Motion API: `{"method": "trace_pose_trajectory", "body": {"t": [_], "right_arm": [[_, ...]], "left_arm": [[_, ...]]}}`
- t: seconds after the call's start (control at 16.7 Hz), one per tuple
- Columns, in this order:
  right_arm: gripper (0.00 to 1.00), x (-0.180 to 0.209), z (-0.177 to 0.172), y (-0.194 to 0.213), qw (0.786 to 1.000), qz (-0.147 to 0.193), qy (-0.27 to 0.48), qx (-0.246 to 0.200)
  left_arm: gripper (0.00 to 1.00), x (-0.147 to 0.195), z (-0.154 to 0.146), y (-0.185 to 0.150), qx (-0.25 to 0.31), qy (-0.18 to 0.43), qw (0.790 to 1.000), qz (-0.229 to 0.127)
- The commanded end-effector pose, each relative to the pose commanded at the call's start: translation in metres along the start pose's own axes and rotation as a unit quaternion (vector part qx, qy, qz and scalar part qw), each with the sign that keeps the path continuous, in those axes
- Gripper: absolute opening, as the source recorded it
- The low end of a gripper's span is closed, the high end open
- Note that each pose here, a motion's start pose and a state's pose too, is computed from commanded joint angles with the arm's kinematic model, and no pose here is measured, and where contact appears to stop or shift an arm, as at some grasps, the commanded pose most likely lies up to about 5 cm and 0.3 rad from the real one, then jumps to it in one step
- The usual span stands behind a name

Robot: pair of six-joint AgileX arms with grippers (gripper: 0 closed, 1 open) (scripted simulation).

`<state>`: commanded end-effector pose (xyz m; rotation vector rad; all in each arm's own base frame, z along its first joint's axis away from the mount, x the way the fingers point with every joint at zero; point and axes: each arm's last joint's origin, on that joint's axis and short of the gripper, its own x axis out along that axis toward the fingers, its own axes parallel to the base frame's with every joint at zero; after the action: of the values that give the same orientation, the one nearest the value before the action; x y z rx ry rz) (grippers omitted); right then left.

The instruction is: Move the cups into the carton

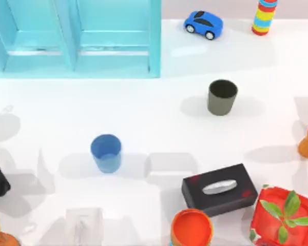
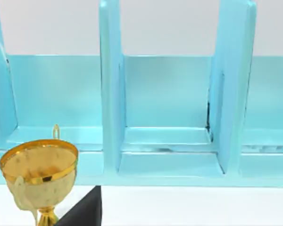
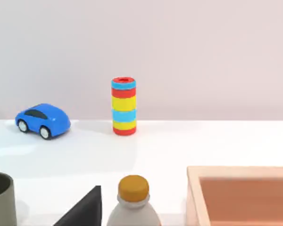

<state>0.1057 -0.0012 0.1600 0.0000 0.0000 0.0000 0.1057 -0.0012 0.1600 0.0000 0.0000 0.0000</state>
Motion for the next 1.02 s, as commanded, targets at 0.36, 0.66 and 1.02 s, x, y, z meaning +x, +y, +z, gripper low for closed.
{"method": "trace_pose_trajectory", "body": {"t": [0.36,0.66,1.02], "right_arm": [[1.0,0.002,0.007,0.004,0.999,0.018,0.048,0.005],[1.0,0.013,0.051,0.019,0.986,0.065,0.154,0.027],[1.0,0.055,0.155,0.062,0.956,0.127,0.253,0.076]], "left_arm": [[1.0,0.0,0.0,0.0,0.0,0.0,1.0,0.0],[1.0,0.0,0.0,0.0,0.0,0.0,1.0,0.0],[1.0,0.0,0.0,0.0,0.0,0.0,1.0,0.0]]}}
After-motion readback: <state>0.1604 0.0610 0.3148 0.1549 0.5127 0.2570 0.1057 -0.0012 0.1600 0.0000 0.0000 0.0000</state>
